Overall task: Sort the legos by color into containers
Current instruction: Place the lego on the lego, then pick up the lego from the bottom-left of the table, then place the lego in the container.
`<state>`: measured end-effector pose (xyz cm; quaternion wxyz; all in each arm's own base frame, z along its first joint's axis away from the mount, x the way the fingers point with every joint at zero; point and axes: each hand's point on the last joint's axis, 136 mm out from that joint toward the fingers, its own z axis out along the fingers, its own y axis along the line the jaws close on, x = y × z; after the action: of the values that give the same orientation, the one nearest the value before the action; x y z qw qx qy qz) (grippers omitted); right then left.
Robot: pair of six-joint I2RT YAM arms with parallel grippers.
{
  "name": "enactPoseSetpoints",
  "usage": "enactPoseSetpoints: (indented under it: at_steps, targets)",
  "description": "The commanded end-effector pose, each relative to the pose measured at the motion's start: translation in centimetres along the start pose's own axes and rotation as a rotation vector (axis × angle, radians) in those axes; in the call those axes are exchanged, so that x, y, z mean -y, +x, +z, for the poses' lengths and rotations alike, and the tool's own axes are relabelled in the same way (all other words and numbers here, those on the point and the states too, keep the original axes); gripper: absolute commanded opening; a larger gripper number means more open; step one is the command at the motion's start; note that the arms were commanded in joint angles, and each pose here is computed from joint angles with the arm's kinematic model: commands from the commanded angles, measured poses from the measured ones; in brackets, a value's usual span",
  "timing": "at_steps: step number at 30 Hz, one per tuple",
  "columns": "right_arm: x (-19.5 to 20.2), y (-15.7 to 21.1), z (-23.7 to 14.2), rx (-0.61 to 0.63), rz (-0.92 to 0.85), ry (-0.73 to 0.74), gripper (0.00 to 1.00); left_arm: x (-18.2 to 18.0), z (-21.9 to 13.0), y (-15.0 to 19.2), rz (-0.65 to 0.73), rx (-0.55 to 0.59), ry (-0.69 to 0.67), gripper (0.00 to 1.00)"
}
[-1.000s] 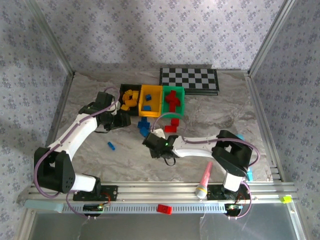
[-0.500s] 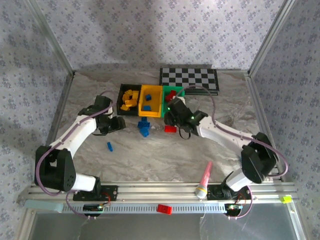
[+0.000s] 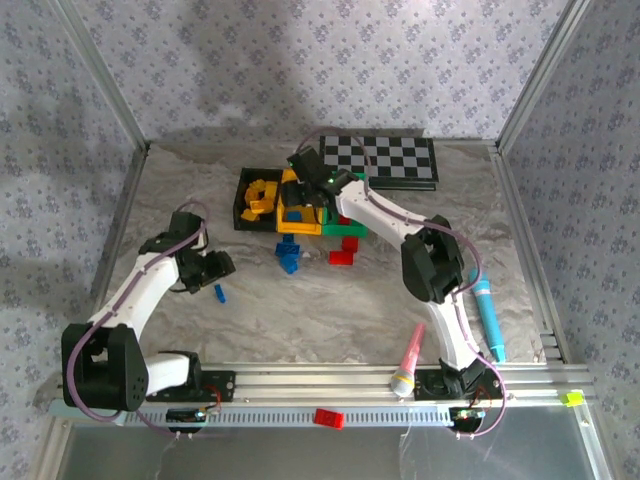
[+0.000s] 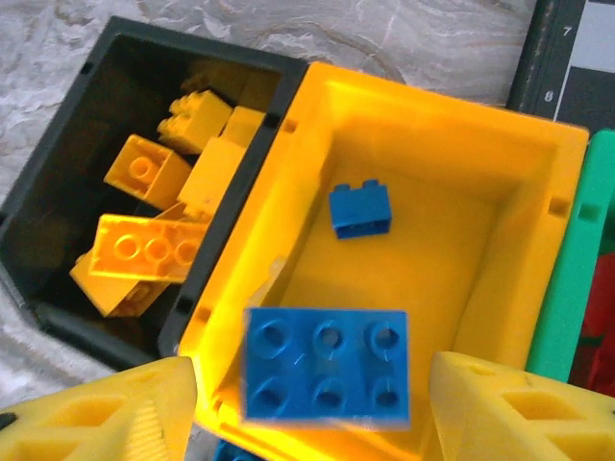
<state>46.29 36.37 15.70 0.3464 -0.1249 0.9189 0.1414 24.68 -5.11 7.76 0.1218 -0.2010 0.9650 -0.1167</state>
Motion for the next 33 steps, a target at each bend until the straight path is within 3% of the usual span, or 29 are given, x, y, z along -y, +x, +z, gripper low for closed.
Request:
enactPoseSetpoints:
  at_steps: [1, 9, 15, 18, 20, 27, 33]
  targets:
    - [-0.2, -0.6, -1.4, -0.010, -0.024, -0.016, 0.69, -0.4, 0.1, 1.0, -0.034, -0.029, 0.006, 0.66]
    - [-0.3, 3.1, -4.9, -0.008, -0.058, -0.023, 0.69, -0.4, 1.8, 1.7, -0.046, -0.085, 0.010, 0.66]
    - [0.7, 6.3, -8.5, 0.006, -0.091, 0.036, 0.69, -0.3, 3.4, 1.6, -0.058, -0.115, 0.013, 0.59]
    - [1.5, 7.1, -10.3, 0.026, -0.085, 0.059, 0.69, -0.1, 3.9, 1.3, -0.054, -0.120, 0.012, 0.37]
    - [2.2, 7.5, -11.2, 0.040, -0.073, 0.079, 0.69, 0.1, 3.9, 1.1, -0.051, -0.116, 0.019, 0.29]
    - [4.5, 9.2, -13.4, 0.076, -0.029, 0.129, 0.69, 1.8, 3.3, -0.4, -0.018, -0.086, 0.060, 0.12]
    - [6.7, 11.2, -14.9, 0.073, 0.006, 0.175, 0.69, 4.4, 2.4, -2.0, 0.022, -0.055, 0.102, 0.11]
